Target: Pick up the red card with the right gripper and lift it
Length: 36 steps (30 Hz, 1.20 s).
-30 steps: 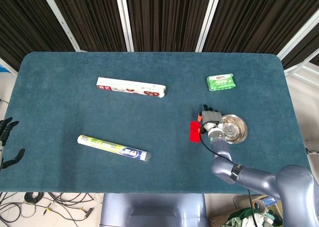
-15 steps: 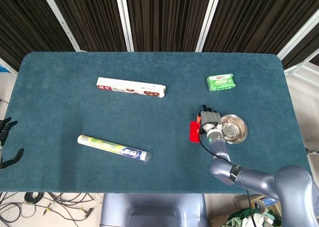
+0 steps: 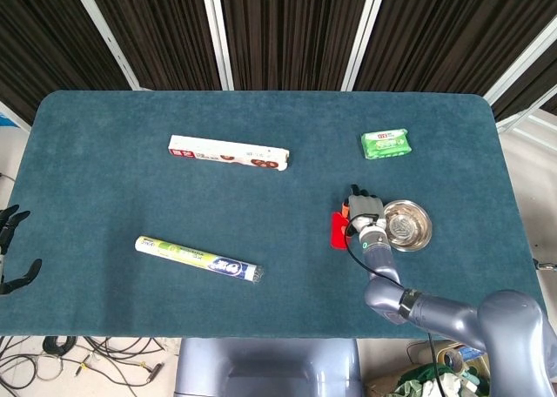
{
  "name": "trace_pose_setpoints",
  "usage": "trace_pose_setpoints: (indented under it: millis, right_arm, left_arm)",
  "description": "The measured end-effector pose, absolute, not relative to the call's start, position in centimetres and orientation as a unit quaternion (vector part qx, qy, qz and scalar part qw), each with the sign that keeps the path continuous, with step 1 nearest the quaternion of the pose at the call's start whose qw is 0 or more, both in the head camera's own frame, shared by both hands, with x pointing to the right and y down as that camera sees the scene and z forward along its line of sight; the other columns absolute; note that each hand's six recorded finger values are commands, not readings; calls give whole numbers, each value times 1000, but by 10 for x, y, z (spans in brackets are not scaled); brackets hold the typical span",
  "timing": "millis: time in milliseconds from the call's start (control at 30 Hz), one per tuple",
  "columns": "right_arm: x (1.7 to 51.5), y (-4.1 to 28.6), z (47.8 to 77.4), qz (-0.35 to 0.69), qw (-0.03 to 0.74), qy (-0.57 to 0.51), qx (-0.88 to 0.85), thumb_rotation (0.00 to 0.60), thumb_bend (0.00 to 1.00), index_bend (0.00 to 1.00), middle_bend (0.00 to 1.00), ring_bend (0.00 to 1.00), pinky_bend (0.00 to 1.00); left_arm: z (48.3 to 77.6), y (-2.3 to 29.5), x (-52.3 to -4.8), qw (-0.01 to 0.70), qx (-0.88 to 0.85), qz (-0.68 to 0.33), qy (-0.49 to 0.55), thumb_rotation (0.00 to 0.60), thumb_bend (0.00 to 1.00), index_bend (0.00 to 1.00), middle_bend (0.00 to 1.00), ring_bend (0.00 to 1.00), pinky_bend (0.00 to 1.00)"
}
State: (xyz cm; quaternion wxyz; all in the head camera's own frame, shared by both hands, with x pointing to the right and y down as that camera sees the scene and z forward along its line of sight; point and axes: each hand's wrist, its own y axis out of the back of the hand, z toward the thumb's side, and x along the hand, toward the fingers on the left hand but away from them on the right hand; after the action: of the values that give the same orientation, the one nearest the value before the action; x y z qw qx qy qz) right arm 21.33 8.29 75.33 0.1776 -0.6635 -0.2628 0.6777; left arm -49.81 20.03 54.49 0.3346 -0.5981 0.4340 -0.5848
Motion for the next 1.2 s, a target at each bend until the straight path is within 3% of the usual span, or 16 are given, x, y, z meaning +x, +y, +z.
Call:
trace_pose_setpoints:
  millis: [400, 633, 800, 1200]
  right_arm:
    - [213, 83, 758, 686, 172, -280, -650, 600, 265, 512, 0, 78, 141]
    - [213, 81, 760, 684, 177, -290, -645, 600, 278, 603, 42, 110, 141]
    - [213, 82, 762, 681, 174, -304, -643, 600, 349, 682, 86, 134, 141]
    - [216, 82, 763, 680, 166, -313, -642, 600, 468, 707, 101, 150, 141]
  left_arm:
    - [544, 200, -500, 333, -596, -586, 436, 600, 321, 138, 62, 46, 38]
    - [544, 200, -499, 332, -596, -586, 437, 600, 322, 138, 62, 46, 37]
    - [544, 200, -500, 331, -595, -587, 438, 600, 321, 138, 61, 46, 38]
    - [545, 201, -501, 329, -595, -589, 437, 600, 322, 144, 60, 47, 37]
